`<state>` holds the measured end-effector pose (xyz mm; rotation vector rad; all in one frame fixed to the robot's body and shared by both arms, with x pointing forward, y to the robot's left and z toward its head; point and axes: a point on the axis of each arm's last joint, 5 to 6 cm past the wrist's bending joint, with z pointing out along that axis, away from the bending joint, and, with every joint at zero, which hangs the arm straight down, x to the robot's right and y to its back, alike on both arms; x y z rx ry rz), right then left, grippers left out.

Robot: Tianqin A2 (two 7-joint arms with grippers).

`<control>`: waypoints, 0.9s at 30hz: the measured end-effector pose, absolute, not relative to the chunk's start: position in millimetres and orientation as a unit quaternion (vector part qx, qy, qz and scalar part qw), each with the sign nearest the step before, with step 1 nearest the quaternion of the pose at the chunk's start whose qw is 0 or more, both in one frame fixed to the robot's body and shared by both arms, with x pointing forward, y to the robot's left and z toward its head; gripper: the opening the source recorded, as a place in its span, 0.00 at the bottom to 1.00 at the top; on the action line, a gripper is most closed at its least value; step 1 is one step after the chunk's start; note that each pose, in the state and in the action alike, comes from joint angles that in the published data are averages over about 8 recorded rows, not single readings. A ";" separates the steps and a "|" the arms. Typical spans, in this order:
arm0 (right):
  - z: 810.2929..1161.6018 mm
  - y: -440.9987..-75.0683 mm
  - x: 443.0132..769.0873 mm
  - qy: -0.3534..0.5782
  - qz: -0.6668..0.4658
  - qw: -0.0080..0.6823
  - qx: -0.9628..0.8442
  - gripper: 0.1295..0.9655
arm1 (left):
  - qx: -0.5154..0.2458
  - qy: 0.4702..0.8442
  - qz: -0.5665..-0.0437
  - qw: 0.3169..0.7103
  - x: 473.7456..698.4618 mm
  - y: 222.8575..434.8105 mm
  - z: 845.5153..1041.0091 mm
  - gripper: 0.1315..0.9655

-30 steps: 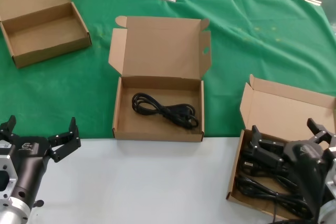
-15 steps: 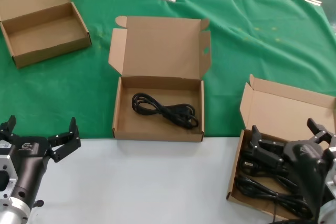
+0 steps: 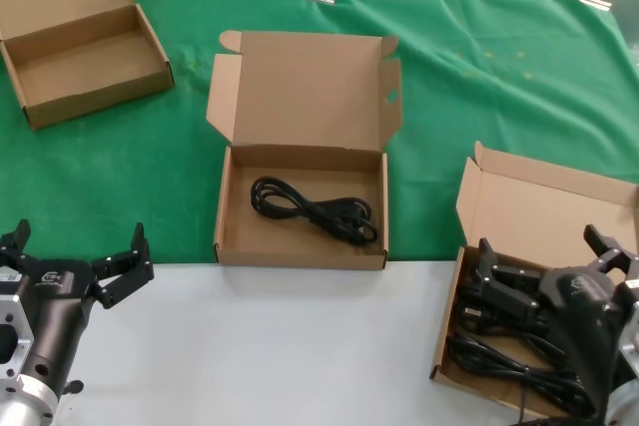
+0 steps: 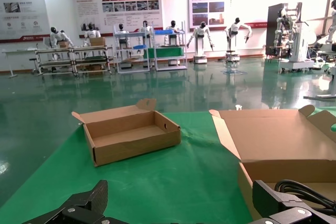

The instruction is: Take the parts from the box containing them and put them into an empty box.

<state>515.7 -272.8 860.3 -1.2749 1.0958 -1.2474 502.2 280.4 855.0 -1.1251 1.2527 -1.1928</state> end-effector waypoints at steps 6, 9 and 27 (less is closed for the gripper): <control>860.3 -272.8 515.7 0.453 -0.516 0.500 -0.527 1.00 | -0.468 0.521 -0.496 0.513 502.2 280.4 855.0 1.00; 860.3 -272.8 515.7 0.453 -0.516 0.500 -0.527 1.00 | -0.468 0.521 -0.496 0.513 502.2 280.4 855.0 1.00; 860.3 -272.8 515.7 0.453 -0.516 0.500 -0.527 1.00 | -0.468 0.521 -0.496 0.513 502.2 280.4 855.0 1.00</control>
